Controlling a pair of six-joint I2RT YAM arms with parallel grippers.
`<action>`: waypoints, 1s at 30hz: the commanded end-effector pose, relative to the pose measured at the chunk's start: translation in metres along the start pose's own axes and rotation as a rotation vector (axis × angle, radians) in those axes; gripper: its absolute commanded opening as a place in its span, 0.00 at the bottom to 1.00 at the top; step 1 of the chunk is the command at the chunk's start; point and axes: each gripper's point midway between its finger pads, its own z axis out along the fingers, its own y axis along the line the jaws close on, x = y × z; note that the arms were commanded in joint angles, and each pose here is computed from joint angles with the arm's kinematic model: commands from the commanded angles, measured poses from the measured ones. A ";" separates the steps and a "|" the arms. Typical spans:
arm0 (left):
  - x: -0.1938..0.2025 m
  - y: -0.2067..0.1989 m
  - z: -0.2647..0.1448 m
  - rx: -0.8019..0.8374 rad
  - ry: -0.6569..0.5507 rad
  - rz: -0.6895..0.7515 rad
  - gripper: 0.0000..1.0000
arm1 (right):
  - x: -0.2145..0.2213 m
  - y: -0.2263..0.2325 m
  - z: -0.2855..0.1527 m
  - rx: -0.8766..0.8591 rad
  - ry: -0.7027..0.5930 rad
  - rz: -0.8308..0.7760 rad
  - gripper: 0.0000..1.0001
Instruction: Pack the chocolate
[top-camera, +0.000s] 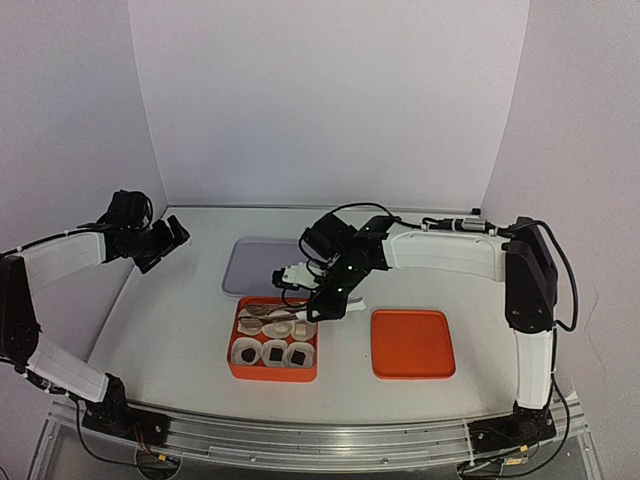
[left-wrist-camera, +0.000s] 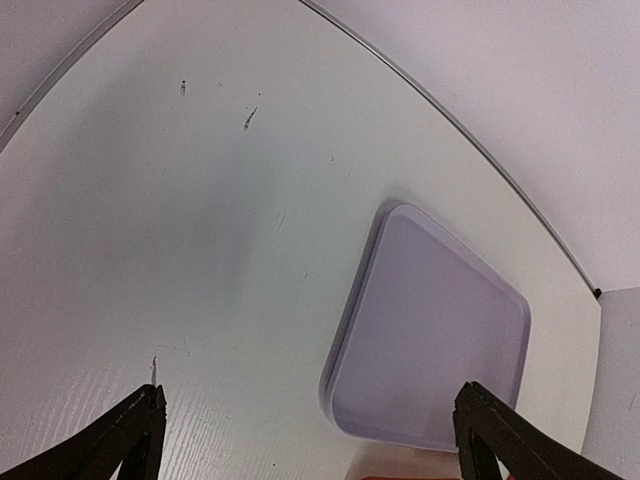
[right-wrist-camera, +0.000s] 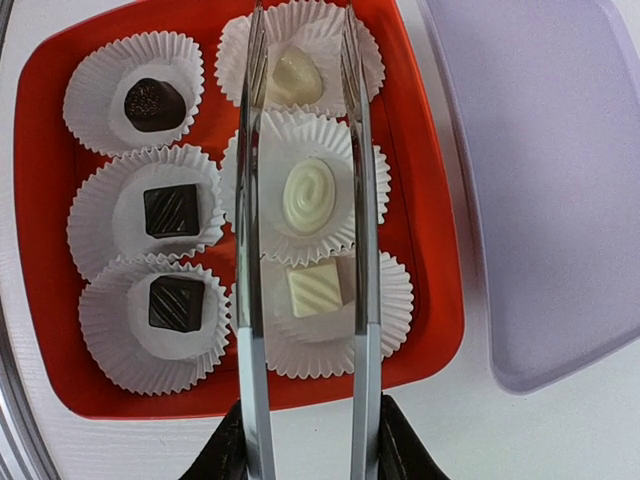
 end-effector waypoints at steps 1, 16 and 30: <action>-0.007 -0.004 -0.007 0.005 -0.031 0.000 1.00 | -0.020 -0.004 -0.009 0.020 -0.047 -0.011 0.33; -0.009 -0.009 -0.006 0.027 -0.029 0.009 1.00 | -0.032 0.007 -0.078 0.047 -0.167 -0.026 0.30; -0.005 -0.014 0.004 0.056 -0.003 -0.001 1.00 | -0.013 -0.068 -0.152 0.457 -0.228 0.247 0.29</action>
